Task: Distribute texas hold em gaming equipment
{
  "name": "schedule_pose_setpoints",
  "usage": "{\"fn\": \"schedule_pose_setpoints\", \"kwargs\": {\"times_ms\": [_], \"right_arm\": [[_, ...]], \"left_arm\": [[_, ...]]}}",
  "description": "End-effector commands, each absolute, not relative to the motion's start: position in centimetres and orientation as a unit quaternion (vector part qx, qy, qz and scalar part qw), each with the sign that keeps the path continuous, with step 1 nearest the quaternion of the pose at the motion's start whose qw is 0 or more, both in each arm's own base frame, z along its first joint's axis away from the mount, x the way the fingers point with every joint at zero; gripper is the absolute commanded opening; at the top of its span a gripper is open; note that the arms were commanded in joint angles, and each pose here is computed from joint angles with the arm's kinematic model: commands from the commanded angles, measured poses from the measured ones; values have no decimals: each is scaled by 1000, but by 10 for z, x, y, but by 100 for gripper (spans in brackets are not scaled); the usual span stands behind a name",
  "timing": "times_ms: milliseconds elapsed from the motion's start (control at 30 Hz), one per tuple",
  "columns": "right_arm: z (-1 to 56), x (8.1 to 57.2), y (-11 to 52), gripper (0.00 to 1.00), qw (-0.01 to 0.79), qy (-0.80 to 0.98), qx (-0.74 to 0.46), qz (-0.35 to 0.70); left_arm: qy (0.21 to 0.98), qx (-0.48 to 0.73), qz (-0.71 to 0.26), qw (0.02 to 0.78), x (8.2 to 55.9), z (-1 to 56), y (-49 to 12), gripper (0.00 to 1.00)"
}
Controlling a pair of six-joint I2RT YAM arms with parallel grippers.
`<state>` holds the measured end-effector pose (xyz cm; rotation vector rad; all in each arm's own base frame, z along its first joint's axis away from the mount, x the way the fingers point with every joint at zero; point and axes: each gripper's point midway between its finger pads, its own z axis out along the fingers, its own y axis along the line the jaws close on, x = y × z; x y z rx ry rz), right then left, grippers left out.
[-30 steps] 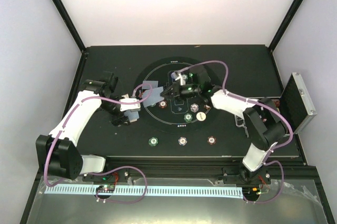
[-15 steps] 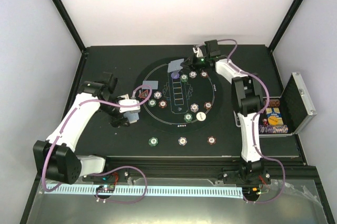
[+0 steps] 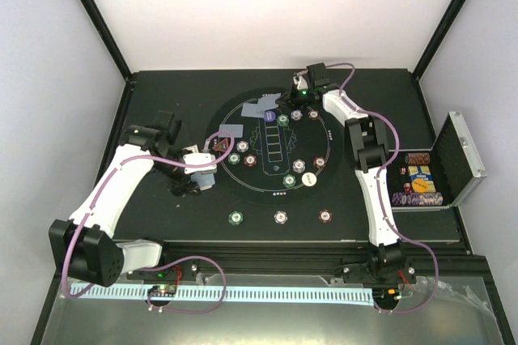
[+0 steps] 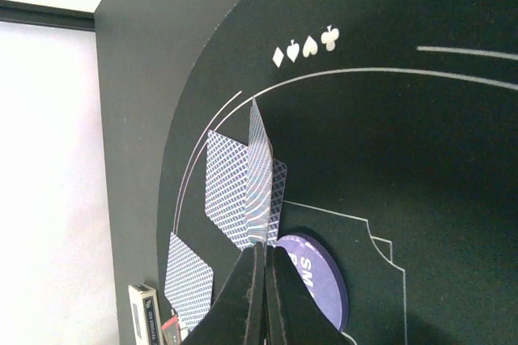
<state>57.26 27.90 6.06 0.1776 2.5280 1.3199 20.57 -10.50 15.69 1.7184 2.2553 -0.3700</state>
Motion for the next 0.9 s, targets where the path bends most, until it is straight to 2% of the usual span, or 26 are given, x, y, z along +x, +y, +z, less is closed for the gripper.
{"fn": "schedule_pose_setpoints", "kwargs": {"times_ms": [0,567,867], "right_arm": [[73,576,276,1,153,877,64,452],[110,563,279,1,157,852,44,498],[159,517,279,1,157,816,1,557]], "left_arm": [[775,597,-133,157,203,171,-110,1],[777,596,-131,153,203,168,-109,2],[777,595,-132,157,203,169,-109,2]]}}
